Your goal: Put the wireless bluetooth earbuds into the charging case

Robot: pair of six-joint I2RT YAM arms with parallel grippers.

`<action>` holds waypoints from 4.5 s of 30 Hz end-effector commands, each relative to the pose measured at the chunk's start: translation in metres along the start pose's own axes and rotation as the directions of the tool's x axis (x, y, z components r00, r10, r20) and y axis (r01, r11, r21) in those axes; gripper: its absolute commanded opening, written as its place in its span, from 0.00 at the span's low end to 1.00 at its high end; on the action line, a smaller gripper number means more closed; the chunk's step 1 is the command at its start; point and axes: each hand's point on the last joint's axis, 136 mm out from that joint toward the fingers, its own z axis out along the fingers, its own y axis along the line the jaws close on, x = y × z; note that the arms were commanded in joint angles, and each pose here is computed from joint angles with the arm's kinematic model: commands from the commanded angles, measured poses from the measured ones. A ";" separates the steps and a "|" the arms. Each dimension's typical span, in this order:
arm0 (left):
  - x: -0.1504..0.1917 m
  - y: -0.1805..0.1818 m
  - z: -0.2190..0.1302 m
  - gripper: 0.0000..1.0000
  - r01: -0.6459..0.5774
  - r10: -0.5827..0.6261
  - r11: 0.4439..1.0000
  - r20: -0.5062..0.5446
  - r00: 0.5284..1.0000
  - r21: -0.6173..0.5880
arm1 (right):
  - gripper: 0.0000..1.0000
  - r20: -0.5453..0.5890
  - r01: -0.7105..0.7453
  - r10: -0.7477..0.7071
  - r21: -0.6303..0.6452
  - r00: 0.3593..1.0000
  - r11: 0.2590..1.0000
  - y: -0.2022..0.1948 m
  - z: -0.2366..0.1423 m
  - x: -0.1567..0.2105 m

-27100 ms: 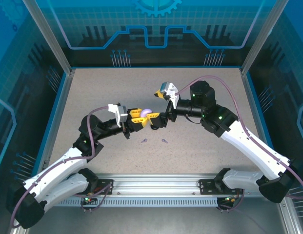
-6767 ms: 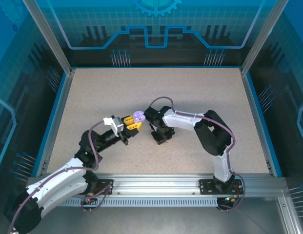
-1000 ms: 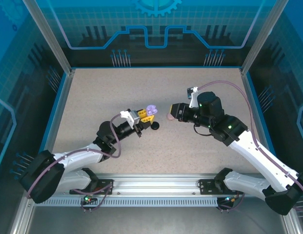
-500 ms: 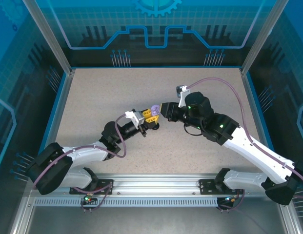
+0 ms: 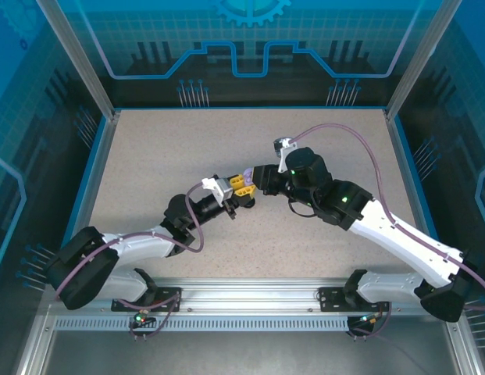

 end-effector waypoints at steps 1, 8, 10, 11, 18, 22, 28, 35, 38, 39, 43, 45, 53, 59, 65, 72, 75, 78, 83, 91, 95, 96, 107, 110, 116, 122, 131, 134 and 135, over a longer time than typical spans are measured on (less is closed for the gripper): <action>-0.025 0.000 0.006 0.00 -0.025 0.026 1.000 0.084 0.996 -0.005 | 0.24 0.063 0.024 -0.022 -0.030 0.998 0.999 0.016 -0.004 -0.018; -0.024 0.000 0.007 0.00 -0.023 0.024 1.000 0.083 0.996 -0.008 | 0.24 0.037 0.032 -0.032 -0.002 0.999 0.999 0.011 0.000 -0.011; -0.025 0.000 0.007 0.00 -0.021 0.022 1.000 0.085 0.996 -0.007 | 0.24 0.028 0.035 -0.035 0.000 0.999 0.999 0.011 0.002 -0.008; -0.025 0.001 0.007 0.00 -0.022 0.022 1.000 0.086 0.996 -0.009 | 0.24 0.020 0.034 -0.034 0.002 0.999 0.999 0.011 0.003 -0.006; -0.025 0.002 0.007 0.00 -0.020 0.022 1.000 0.086 0.996 -0.017 | 0.24 -0.011 0.038 -0.037 0.024 0.999 0.999 0.005 0.005 0.004; -0.024 0.002 0.007 0.00 -0.019 0.020 1.000 0.084 0.996 -0.017 | 0.24 -0.020 0.034 -0.034 0.031 0.999 0.999 0.002 0.004 0.008; -0.024 0.002 0.006 0.00 -0.017 0.018 1.000 0.086 0.996 -0.017 | 0.30 -0.028 0.032 -0.031 0.044 0.999 0.999 -0.002 0.004 0.011; -0.020 0.001 0.005 0.00 -0.015 0.016 1.000 0.078 0.997 -0.016 | 0.45 0.014 0.081 -0.082 0.041 0.997 0.996 0.003 -0.012 -0.005; -0.019 0.001 0.004 0.00 -0.016 0.017 1.000 0.076 0.997 -0.015 | 0.53 0.034 0.124 -0.125 0.037 0.992 0.992 0.003 -0.025 -0.015; -0.019 0.000 0.004 0.00 -0.015 0.016 1.000 0.074 0.997 -0.015 | 0.56 0.036 0.137 -0.138 0.034 0.990 0.990 0.003 -0.030 -0.017; -0.018 -0.001 0.001 0.00 -0.008 0.008 1.000 0.064 0.998 -0.013 | 0.74 0.026 0.170 -0.170 -0.009 0.985 0.985 -0.004 -0.044 -0.020; -0.019 -0.002 -0.001 0.00 0.002 -0.002 1.000 0.063 0.998 -0.005 | 0.85 0.006 0.165 -0.165 -0.053 0.986 0.985 -0.008 -0.046 -0.017; -0.028 -0.016 -0.010 0.00 0.059 -0.062 0.996 0.043 0.997 0.063 | 1.00 -0.096 0.112 -0.156 -0.359 0.983 0.927 0.001 -0.035 0.000; -0.034 -0.022 -0.013 0.00 0.076 -0.081 0.992 0.047 0.996 0.097 | 1.00 -0.166 0.051 -0.160 -0.521 0.973 0.852 0.028 -0.018 0.010; -0.034 -0.023 -0.011 0.00 0.081 -0.086 0.991 0.041 0.995 0.106 | 1.00 -0.150 0.074 -0.194 -0.576 0.969 0.814 0.045 -0.018 0.008; -0.033 -0.024 -0.011 0.00 0.081 -0.086 0.991 0.038 0.996 0.109 | 0.94 -0.153 0.083 -0.229 -0.633 0.961 0.770 0.059 -0.023 0.006; -0.032 -0.023 -0.011 0.00 0.082 -0.086 0.991 0.034 0.996 0.106 | 0.89 -0.139 0.106 -0.248 -0.633 0.959 0.767 0.061 -0.028 0.003; -0.030 -0.023 -0.010 0.00 0.083 -0.087 0.991 0.026 0.996 0.103 | 0.86 -0.123 0.127 -0.261 -0.633 0.957 0.764 0.061 -0.032 0.001; -0.029 -0.022 -0.010 0.00 0.084 -0.087 0.992 0.024 0.996 0.097 | 0.84 -0.120 0.144 -0.273 -0.616 0.955 0.775 0.057 -0.037 0.002; -0.026 -0.020 -0.010 0.00 0.083 -0.085 0.993 0.015 0.996 0.086 | 0.82 -0.131 0.156 -0.284 -0.590 0.950 0.792 0.050 -0.039 0.008; -0.024 -0.020 -0.010 0.00 0.084 -0.085 0.993 0.009 0.996 0.083 | 0.82 -0.117 0.164 -0.287 -0.596 0.951 0.786 0.051 -0.043 0.008; -0.024 -0.019 -0.010 0.00 0.084 -0.085 0.993 0.007 0.996 0.082 | 0.82 -0.112 0.167 -0.289 -0.601 0.951 0.782 0.052 -0.044 0.009; -0.020 -0.019 -0.013 0.00 0.094 -0.093 0.993 -0.007 0.996 0.075 | 0.84 -0.118 0.233 -0.284 -0.329 0.951 0.915 0.004 -0.037 0.004; -0.013 -0.018 -0.018 0.00 0.116 -0.114 0.992 -0.039 0.993 0.054 | 0.91 -0.101 0.239 -0.248 -0.093 0.964 0.967 -0.037 -0.040 -0.002; 0.013 -0.009 -0.035 0.00 0.203 -0.208 0.978 -0.159 0.965 -0.048 | 1.00 -0.060 0.174 -0.167 0.134 0.984 0.976 -0.094 -0.050 0.005; 0.056 0.012 -0.056 0.00 0.247 -0.318 0.939 -0.337 0.886 -0.238 | 1.00 -0.056 0.064 -0.054 0.187 0.997 0.980 -0.125 -0.048 0.022; 0.118 0.055 -0.083 0.00 0.462 -0.662 0.744 -0.432 0.613 -0.483 | 1.00 -0.084 0.031 -0.016 0.186 0.996 0.982 -0.134 -0.039 0.034; 0.139 0.057 -0.087 0.00 0.478 -0.718 0.695 -0.481 0.503 -0.537 | 1.00 -0.093 0.032 -0.014 0.187 0.996 0.982 -0.134 -0.039 0.036; 0.147 0.057 -0.088 0.00 0.473 -0.730 0.684 -0.501 0.465 -0.556 | 1.00 -0.093 0.031 -0.014 0.188 0.996 0.982 -0.135 -0.039 0.036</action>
